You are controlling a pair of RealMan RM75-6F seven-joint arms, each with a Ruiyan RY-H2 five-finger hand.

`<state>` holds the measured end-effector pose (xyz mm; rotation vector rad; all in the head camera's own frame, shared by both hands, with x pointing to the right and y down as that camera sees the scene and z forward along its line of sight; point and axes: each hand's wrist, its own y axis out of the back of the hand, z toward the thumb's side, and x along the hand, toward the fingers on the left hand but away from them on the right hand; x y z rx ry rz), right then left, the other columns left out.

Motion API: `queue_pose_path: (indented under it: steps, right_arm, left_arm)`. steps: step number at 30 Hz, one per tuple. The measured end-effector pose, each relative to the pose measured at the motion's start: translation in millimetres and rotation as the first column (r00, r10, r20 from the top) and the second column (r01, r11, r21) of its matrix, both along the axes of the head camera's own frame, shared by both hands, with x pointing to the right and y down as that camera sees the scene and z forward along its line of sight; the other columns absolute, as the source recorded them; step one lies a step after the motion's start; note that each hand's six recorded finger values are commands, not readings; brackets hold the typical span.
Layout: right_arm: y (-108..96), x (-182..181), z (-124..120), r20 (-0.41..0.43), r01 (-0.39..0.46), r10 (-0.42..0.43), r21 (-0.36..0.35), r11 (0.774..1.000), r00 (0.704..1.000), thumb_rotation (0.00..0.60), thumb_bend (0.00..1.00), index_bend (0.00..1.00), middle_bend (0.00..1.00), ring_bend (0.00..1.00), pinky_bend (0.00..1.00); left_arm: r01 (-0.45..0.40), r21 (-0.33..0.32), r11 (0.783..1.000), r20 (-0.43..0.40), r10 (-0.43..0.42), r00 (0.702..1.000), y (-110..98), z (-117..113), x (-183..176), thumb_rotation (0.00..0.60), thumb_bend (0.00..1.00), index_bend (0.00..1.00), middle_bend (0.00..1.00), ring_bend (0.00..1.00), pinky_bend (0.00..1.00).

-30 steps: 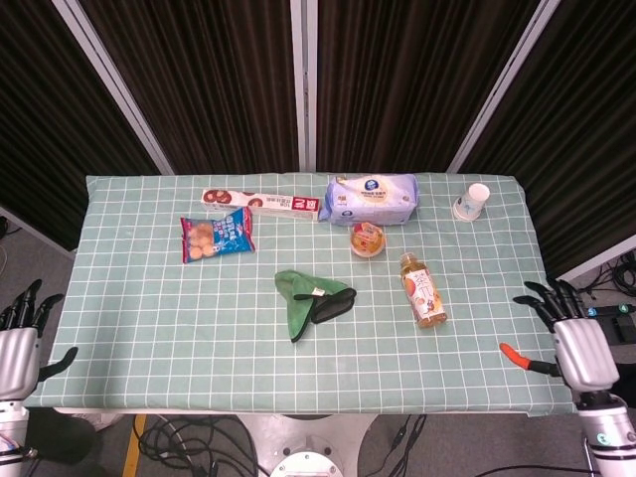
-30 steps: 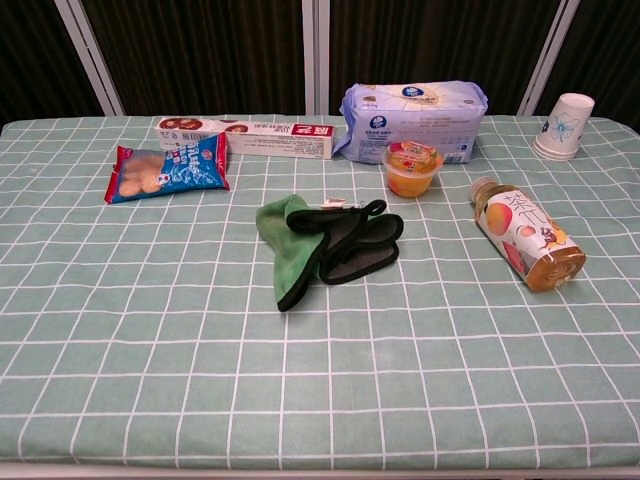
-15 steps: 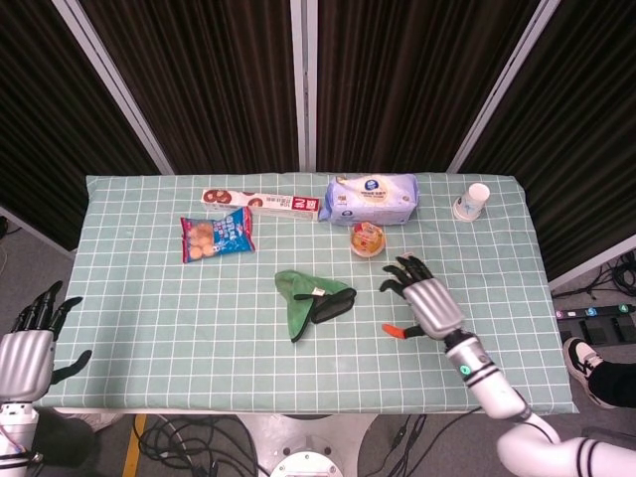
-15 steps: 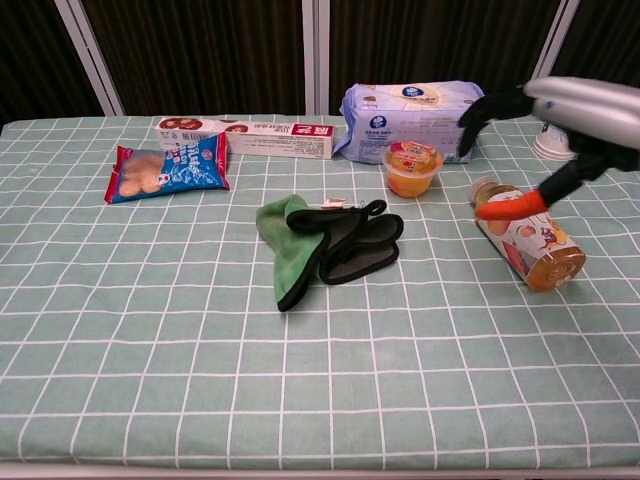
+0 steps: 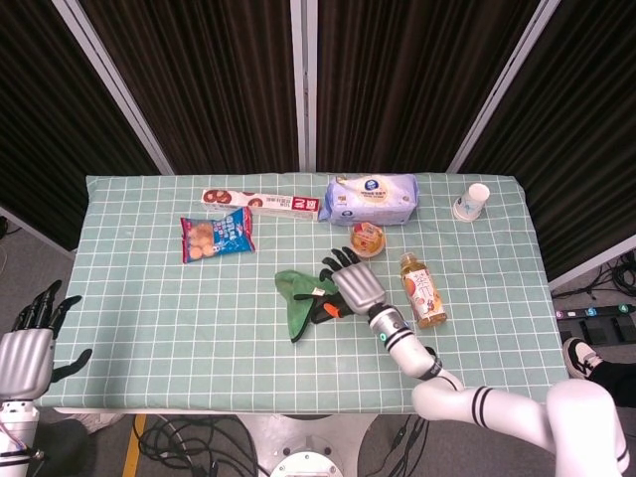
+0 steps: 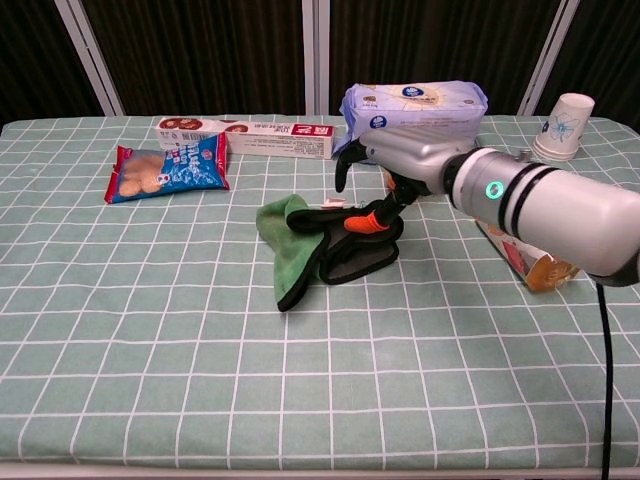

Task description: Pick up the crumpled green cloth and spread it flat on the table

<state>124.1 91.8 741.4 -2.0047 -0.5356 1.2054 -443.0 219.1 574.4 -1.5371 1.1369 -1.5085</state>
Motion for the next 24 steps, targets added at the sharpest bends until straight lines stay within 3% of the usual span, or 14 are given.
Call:
queue_pose_path:
  steps: [8, 12, 16, 18, 24]
  right_arm:
    - [-10, -27, 20, -0.009, -0.004, 0.004, -0.011, 1.000, 1.000, 0.452, 0.32, 0.42, 0.20, 0.04, 0.00]
    - [-11, -33, 25, -0.008, -0.014, 0.014, -0.018, 1.000, 1.000, 0.517, 0.38, 0.46, 0.20, 0.05, 0.00]
    - [-10, -35, 26, 0.002, -0.028, 0.028, -0.015, 0.999, 1.000, 0.573, 0.43, 0.54, 0.23, 0.06, 0.00]
    - [-11, -35, 26, 0.006, -0.035, 0.035, -0.014, 0.999, 0.999, 0.599, 0.45, 0.63, 0.26, 0.08, 0.01]
    - [-21, -37, 18, 0.033, -0.081, 0.080, 0.007, 0.997, 0.996, 0.600, 0.50, 0.78, 0.33, 0.12, 0.01]
  left_arm:
    - [0.013, 0.011, 1.000, -0.010, -0.013, 1.000, -2, 0, -1, 0.600, 0.23, 0.25, 0.13, 0.10, 0.18]
    - [0.011, 0.009, 1.000, -0.019, -0.011, 1.000, -4, 3, 0, 0.600, 0.23, 0.25, 0.13, 0.10, 0.18]
    - [0.002, 0.013, 1.000, -0.036, -0.001, 0.999, -10, 7, 4, 0.600, 0.23, 0.25, 0.13, 0.10, 0.18]
    - [-0.006, 0.014, 1.000, -0.045, 0.006, 0.999, -14, 9, 7, 0.600, 0.23, 0.25, 0.13, 0.10, 0.18]
    - [-0.016, 0.004, 1.000, -0.115, 0.016, 0.993, -27, 18, 15, 0.600, 0.23, 0.25, 0.13, 0.10, 0.18]
